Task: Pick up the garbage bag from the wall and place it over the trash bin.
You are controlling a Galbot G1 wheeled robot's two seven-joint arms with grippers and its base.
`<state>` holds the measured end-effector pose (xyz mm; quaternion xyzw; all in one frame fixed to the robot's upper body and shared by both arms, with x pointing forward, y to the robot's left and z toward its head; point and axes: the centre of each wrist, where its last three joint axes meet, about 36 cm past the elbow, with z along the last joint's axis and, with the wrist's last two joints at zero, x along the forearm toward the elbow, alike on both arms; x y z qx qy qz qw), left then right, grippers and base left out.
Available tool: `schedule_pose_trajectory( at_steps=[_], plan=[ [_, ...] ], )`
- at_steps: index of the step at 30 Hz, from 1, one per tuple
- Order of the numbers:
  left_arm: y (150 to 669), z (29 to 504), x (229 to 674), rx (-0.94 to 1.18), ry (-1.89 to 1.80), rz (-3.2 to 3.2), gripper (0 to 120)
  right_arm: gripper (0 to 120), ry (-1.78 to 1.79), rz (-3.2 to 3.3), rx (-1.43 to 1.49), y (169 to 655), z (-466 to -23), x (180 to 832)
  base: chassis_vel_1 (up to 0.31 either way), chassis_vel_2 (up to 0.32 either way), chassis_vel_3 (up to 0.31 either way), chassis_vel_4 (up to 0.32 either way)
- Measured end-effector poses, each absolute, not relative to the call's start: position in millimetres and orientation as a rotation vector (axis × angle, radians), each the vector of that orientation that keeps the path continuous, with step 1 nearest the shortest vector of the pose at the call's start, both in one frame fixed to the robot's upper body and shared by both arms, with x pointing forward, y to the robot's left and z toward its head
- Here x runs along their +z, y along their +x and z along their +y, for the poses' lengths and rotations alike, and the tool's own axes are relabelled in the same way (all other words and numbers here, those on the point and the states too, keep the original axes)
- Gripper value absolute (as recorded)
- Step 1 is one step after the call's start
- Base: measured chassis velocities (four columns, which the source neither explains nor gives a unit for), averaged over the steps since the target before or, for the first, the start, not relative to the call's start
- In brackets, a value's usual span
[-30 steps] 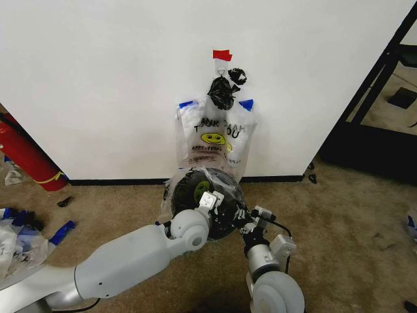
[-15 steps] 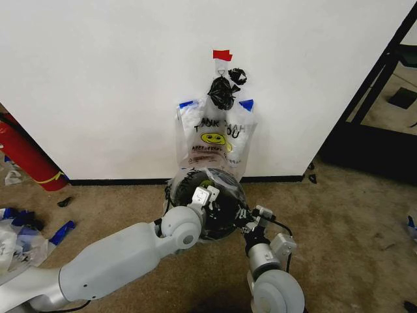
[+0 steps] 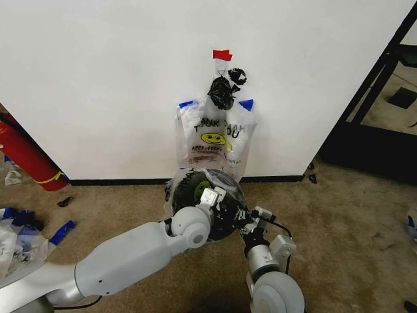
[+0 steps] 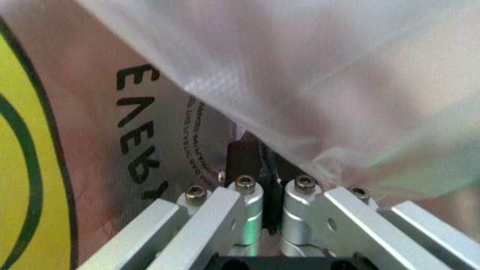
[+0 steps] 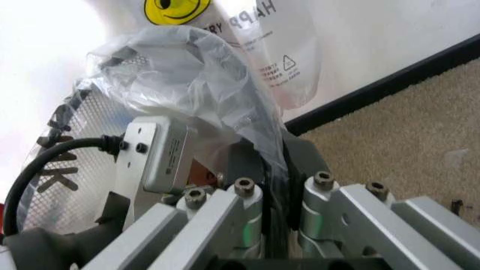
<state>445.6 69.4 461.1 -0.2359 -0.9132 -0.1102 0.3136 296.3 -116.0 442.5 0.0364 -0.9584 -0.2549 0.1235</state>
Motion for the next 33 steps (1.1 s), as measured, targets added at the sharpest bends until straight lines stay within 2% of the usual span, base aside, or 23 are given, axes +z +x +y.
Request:
schedule_pose_trajectory(
  at_steps=[8,18,33],
  plan=[
    [454,83,466,-0.338,-0.575,-2.451,0,1,0.110,-2.795,-0.740,298,-115,442,0.000,0.000,0.000,0.000],
    [463,78,447,-0.481,-0.552,-2.474,0,1,0.128,-2.789,-0.751,292,-109,444,0.000,0.000,0.000,0.000],
    [447,92,463,-0.480,-0.586,-2.465,0,1,0.113,-2.810,-0.727,298,-115,442,0.000,0.000,0.000,0.000]
  ],
)
